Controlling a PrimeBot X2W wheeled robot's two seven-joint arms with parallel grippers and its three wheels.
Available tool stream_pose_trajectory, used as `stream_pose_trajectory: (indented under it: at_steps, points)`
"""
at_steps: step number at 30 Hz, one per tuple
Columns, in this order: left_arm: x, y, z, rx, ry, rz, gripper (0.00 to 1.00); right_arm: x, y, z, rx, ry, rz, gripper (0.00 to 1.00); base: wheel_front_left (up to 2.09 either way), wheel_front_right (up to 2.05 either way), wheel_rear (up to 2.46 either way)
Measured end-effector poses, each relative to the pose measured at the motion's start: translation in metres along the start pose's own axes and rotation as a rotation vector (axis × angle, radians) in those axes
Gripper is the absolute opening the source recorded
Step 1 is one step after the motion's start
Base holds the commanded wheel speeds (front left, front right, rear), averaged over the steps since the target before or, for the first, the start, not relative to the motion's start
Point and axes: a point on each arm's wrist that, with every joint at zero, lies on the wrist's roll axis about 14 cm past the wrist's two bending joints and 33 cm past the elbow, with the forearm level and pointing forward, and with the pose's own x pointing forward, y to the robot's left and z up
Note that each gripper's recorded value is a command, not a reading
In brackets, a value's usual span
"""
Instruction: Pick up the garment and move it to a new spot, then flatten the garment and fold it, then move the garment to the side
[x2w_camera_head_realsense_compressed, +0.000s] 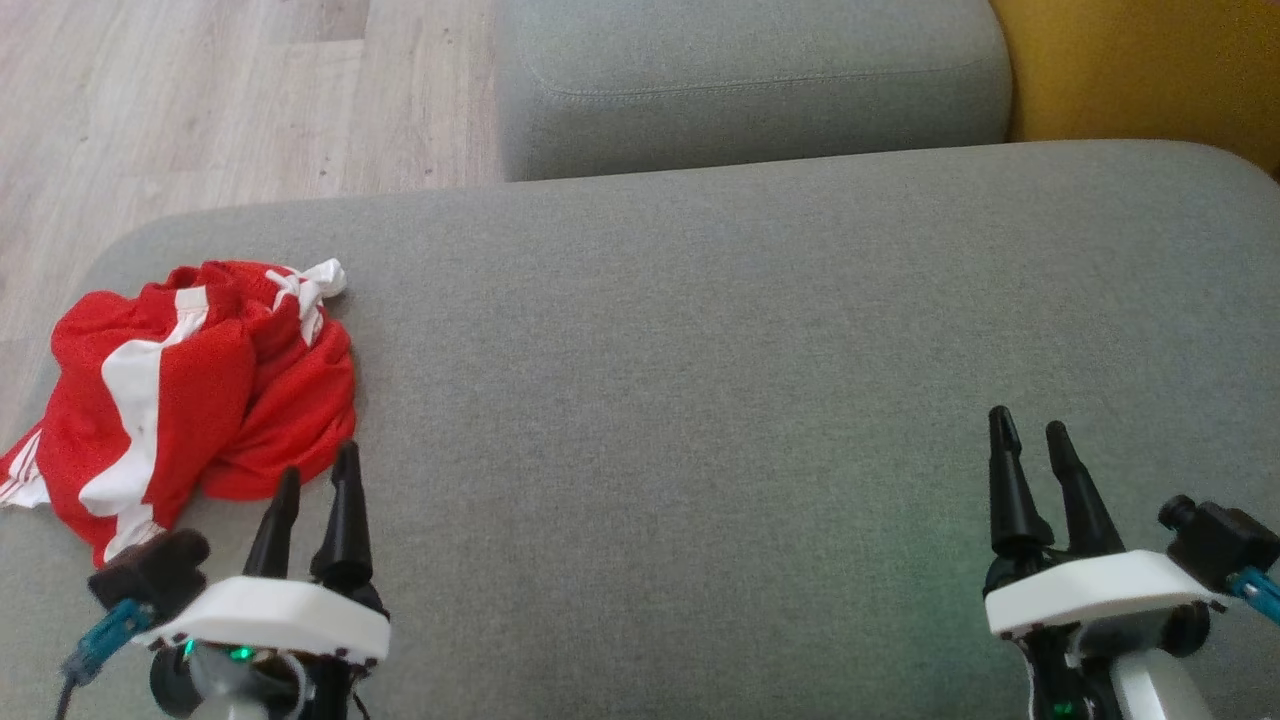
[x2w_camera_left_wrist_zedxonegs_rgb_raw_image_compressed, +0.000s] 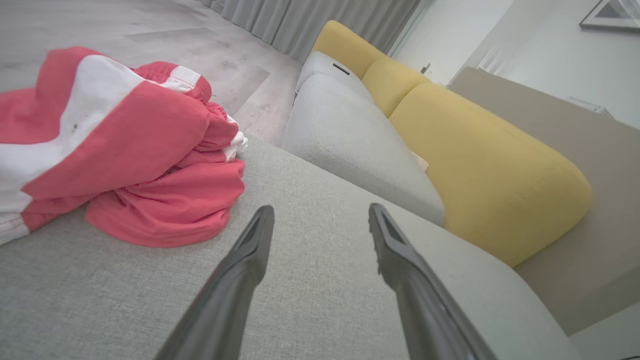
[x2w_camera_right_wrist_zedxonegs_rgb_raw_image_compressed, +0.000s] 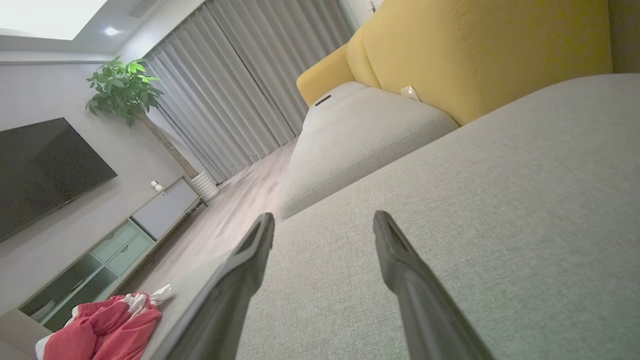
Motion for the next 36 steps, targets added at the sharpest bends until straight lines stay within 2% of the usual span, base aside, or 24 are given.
stream_pose_trajectory:
  at_steps: [17, 25, 32, 36]
  points:
    - [-0.009, -0.015, -0.015, 0.408, 0.013, -0.032, 1.00, -0.003, 0.019, 0.007, -0.239, -0.042, 0.069, 1.00, 0.00, 0.00, 0.00]
    - [-0.016, -0.022, -0.021, 0.564, -0.008, -0.066, 1.00, -0.004, 0.029, 0.009, -0.349, -0.064, 0.106, 1.00, 0.00, 0.00, 0.00]
    - [-0.018, -0.034, -0.017, 0.665, -0.059, -0.107, 1.00, -0.003, 0.036, 0.009, -0.434, -0.077, 0.136, 1.00, 0.00, 0.00, 0.00]
    - [-0.018, -0.039, -0.011, 0.656, -0.090, -0.107, 1.00, -0.003, 0.040, 0.010, -0.450, -0.088, 0.149, 1.00, 0.00, 0.00, 0.00]
